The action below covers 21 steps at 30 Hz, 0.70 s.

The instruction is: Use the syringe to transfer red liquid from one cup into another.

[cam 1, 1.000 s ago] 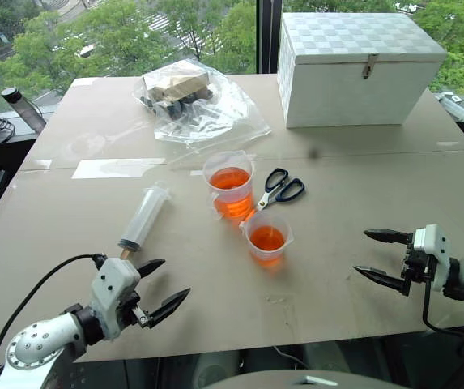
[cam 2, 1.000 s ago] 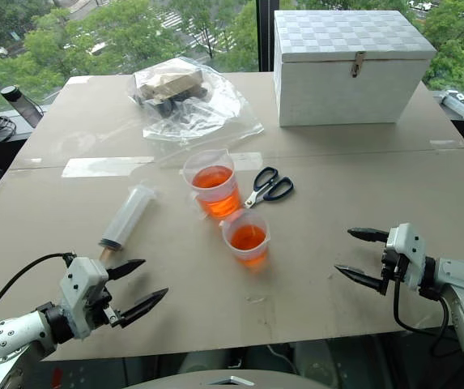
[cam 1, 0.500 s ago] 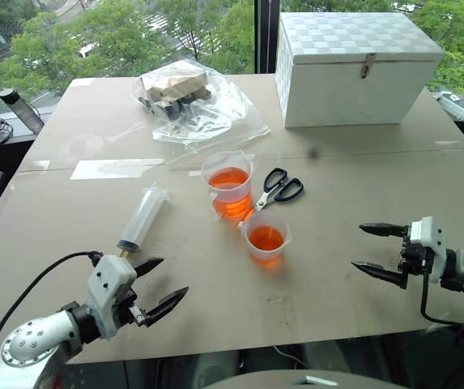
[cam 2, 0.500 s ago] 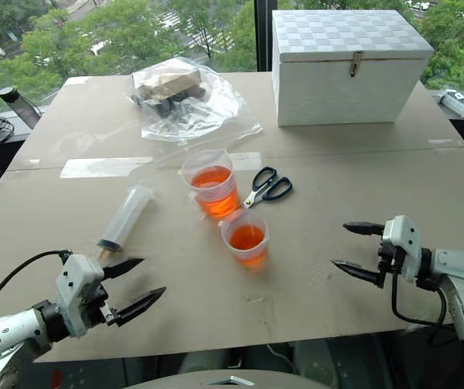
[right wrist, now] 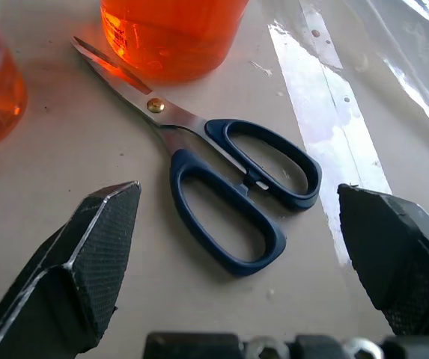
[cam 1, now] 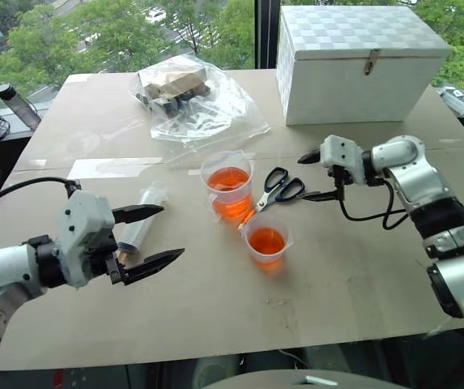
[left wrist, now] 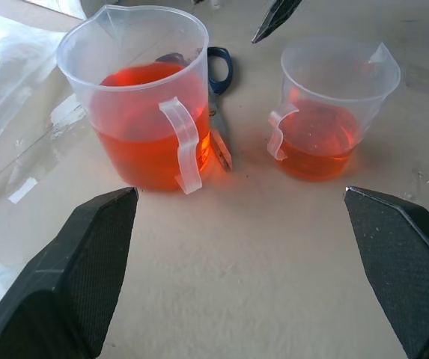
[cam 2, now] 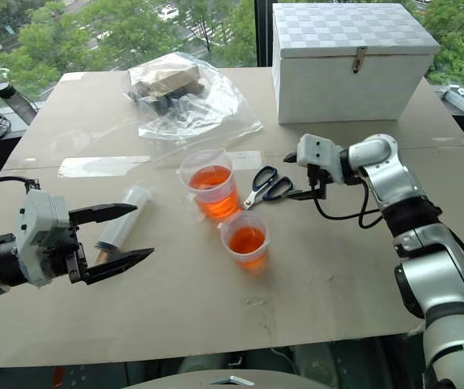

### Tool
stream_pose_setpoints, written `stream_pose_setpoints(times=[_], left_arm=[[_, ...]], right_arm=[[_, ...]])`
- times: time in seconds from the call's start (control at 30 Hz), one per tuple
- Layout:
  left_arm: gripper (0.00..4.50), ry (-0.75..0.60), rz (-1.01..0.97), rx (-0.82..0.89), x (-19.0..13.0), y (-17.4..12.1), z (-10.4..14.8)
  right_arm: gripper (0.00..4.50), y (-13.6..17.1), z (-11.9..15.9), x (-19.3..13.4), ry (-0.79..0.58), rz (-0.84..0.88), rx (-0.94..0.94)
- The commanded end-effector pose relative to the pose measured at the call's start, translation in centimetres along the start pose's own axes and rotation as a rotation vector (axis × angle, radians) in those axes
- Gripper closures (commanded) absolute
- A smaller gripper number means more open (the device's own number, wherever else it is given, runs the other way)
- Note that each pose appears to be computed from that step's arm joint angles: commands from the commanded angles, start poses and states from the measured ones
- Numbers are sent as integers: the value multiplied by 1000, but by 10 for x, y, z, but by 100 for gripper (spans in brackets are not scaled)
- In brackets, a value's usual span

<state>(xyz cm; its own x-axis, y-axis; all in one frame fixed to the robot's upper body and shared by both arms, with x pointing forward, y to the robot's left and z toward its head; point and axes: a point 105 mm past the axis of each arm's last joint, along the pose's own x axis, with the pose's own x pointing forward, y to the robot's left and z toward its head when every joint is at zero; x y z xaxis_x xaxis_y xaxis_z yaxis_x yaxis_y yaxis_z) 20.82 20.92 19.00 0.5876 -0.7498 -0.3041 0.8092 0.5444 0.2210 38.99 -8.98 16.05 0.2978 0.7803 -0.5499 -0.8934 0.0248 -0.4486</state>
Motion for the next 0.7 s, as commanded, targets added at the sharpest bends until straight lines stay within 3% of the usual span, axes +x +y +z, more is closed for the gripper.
stream_pose_setpoints(times=[0.03, 0.37, 0.7], left_arm=[[2, -33, 1, 47, 1, -6, 18], [2, -33, 33, 32, 0, -13, 23], [2, -54, 84, 27, 1, -13, 25]], right_arm=[[0, -17, 10, 10, 57, -22, -99], [0, -16, 18, 36, 175, 121, -199], [0, -25, 20, 53, 266, 49, -195]])
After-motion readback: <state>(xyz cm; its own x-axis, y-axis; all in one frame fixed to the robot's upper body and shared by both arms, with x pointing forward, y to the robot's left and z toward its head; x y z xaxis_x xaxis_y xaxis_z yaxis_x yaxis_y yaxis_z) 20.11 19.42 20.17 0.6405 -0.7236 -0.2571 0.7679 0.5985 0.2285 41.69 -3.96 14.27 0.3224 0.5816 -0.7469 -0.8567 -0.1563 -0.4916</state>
